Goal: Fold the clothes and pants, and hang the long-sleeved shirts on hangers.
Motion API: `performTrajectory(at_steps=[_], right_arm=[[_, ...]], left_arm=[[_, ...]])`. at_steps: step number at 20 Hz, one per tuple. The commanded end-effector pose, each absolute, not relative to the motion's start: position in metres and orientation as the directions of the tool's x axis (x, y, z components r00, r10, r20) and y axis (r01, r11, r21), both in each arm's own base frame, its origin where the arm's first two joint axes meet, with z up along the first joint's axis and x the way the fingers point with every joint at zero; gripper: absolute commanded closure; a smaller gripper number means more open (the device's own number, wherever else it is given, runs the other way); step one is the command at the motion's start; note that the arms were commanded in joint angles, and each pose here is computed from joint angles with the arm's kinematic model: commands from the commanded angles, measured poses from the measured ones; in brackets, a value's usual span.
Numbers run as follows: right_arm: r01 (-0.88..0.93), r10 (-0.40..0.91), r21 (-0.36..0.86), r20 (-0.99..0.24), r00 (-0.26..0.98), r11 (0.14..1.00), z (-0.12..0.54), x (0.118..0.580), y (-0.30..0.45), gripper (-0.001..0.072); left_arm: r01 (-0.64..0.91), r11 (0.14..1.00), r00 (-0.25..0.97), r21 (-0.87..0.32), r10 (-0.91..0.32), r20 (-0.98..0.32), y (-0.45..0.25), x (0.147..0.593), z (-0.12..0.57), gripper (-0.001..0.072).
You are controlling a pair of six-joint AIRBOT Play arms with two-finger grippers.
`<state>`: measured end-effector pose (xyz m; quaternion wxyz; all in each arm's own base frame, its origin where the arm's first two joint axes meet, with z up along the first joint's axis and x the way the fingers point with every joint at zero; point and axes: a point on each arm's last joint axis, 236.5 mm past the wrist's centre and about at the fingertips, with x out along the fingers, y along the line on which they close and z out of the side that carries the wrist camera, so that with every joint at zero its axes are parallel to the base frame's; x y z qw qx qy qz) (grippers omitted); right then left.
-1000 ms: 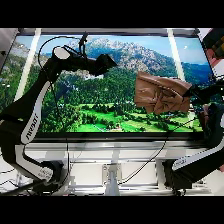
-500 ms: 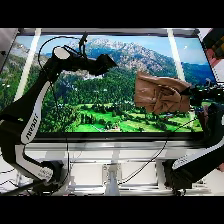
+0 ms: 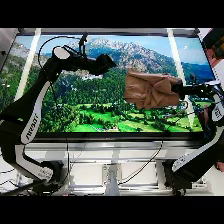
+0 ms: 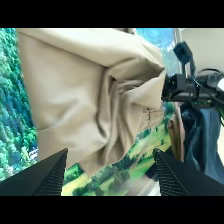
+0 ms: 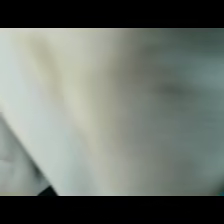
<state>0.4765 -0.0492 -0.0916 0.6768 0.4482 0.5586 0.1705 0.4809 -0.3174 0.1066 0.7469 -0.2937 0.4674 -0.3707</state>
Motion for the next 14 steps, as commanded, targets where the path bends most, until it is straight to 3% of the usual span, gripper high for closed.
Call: performTrajectory(at_steps=[1, 5, 9, 12, 14], right_arm=[[0.061, 0.795, 0.879, -0.456, 0.400, 0.473, -0.037, 0.509, -0.014, 0.0679], [-0.227, 0.824, 0.911, -0.179, 0.537, 0.345, 0.088, 0.534, -0.008, 0.0679], [-0.403, 0.795, 0.851, -0.027, 0.606, 0.336, 0.190, 0.526, -0.018, 0.0679], [-0.480, 0.751, 0.787, 0.032, 0.659, 0.388, 0.251, 0.504, -0.040, 0.0679], [-0.481, 0.690, 0.748, 0.044, 0.723, 0.457, 0.284, 0.486, -0.068, 0.0679]], left_arm=[[0.277, 0.554, 0.292, -0.785, -0.827, -0.480, -0.316, 0.482, 0.107, 0.0129], [0.270, 0.557, 0.302, -0.785, -0.824, -0.480, -0.310, 0.486, 0.107, 0.0129], [0.264, 0.551, 0.306, -0.792, -0.826, -0.473, -0.307, 0.488, 0.109, 0.0129], [0.281, 0.530, 0.307, -0.800, -0.839, -0.448, -0.309, 0.488, 0.115, 0.0130], [0.343, 0.500, 0.310, -0.795, -0.859, -0.407, -0.312, 0.486, 0.131, 0.0246]])
